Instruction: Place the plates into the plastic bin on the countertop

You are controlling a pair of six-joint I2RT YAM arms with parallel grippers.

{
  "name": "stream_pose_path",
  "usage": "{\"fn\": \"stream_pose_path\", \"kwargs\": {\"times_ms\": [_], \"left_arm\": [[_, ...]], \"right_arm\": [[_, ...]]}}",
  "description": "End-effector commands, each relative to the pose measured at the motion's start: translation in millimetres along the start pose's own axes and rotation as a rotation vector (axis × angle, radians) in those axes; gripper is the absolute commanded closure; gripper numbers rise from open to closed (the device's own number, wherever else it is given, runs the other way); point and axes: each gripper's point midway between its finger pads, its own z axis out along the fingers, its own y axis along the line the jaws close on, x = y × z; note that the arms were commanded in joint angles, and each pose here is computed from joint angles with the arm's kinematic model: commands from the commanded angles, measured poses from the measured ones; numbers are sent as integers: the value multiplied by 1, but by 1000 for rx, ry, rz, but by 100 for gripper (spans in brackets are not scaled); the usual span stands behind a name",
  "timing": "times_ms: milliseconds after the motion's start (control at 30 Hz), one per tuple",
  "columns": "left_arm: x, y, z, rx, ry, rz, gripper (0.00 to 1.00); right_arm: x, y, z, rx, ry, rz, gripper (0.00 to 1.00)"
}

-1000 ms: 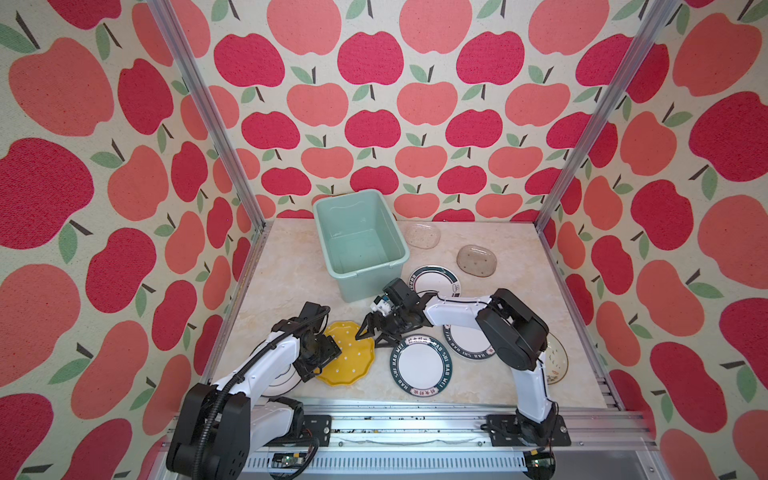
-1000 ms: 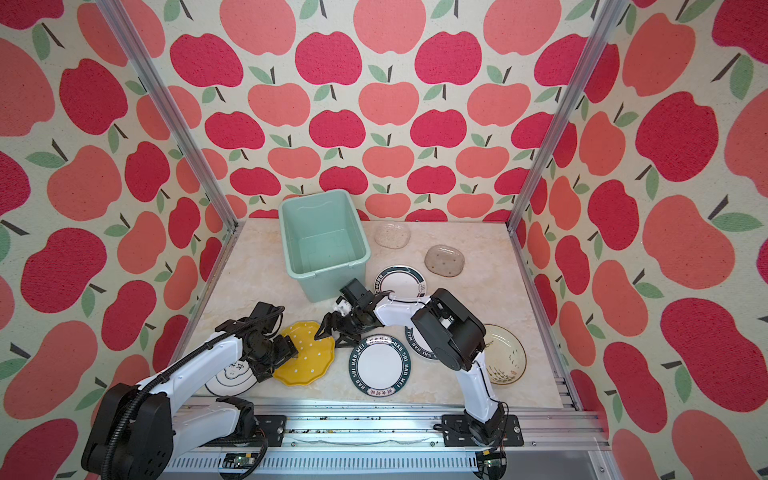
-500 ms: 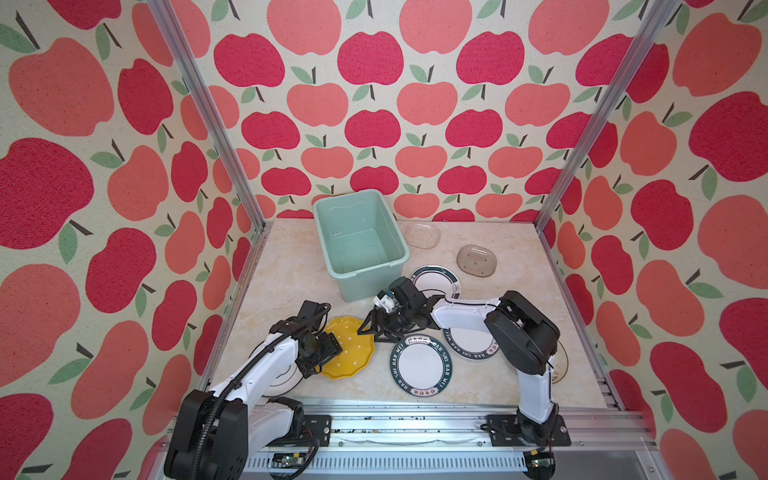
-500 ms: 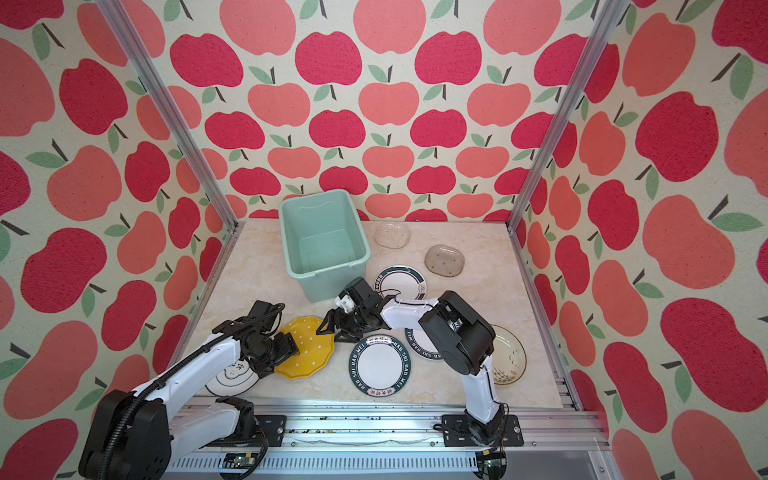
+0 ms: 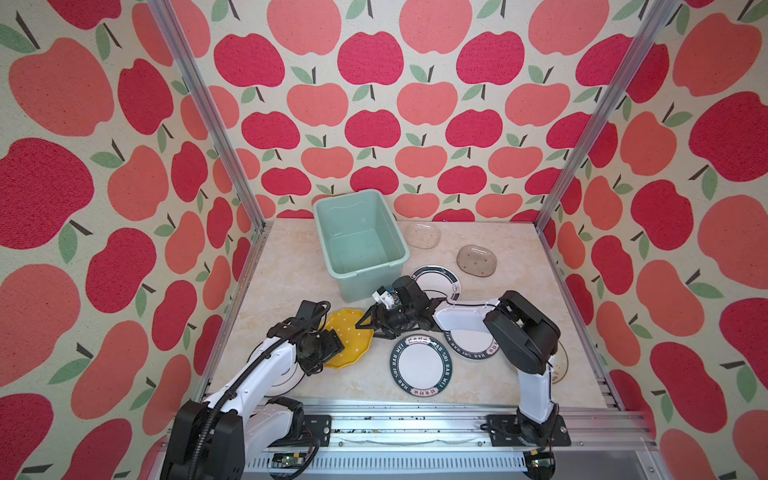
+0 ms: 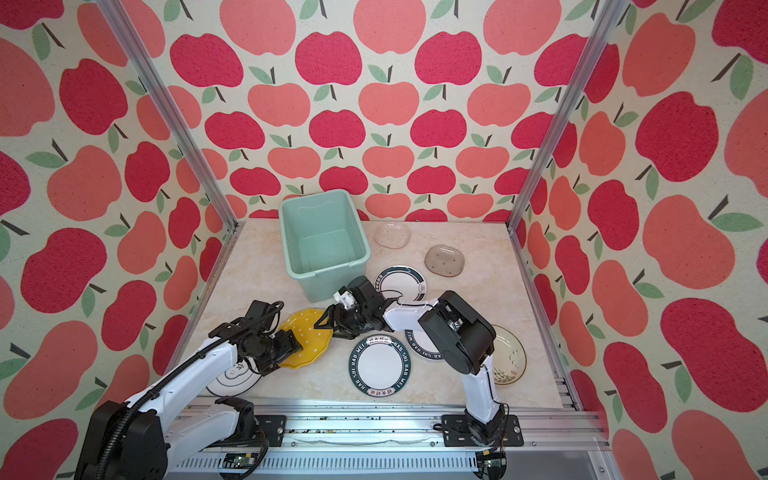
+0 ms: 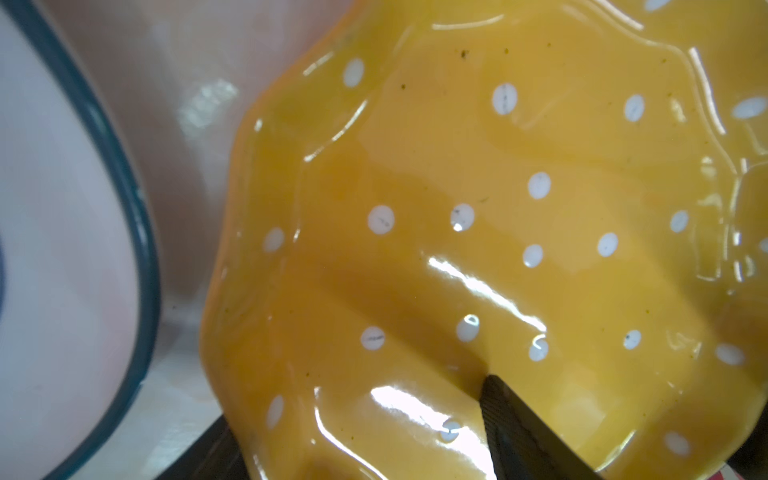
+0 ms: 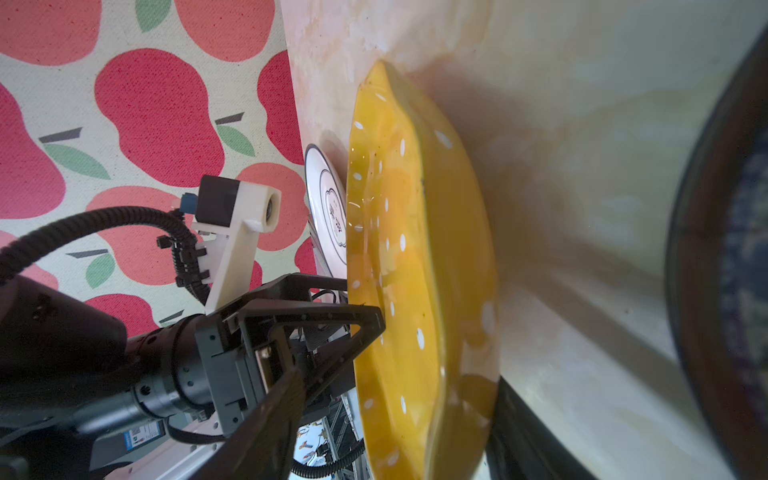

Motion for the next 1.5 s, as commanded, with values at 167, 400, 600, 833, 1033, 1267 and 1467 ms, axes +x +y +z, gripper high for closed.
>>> {"fn": "stream_pose_path", "kwargs": {"times_ms": [167,400,600,833,1033,1267,1467], "left_arm": [[-5,-39,-7,166,-13,75,19],[-5,-34,-8,147,-24,71,19],[-7,-32,-14,143,-47,65,19],[-13,-32,-26,126,-95,62,19],[-23,-33,-56,116,-188,73,14],[-44,-49,-122,130,-370,125,3],[-58,-75,-172,196,-480,165,3]], "right_arm": [[20,22,4,-79,87,-26,38],[19,13,1,-43,76,4,53],[20,11,-2,-2,75,12,68],[27,14,-8,29,80,16,81],[34,20,-22,84,66,22,89],[53,30,-55,173,44,4,91],[67,39,-96,243,17,-32,91]]}}
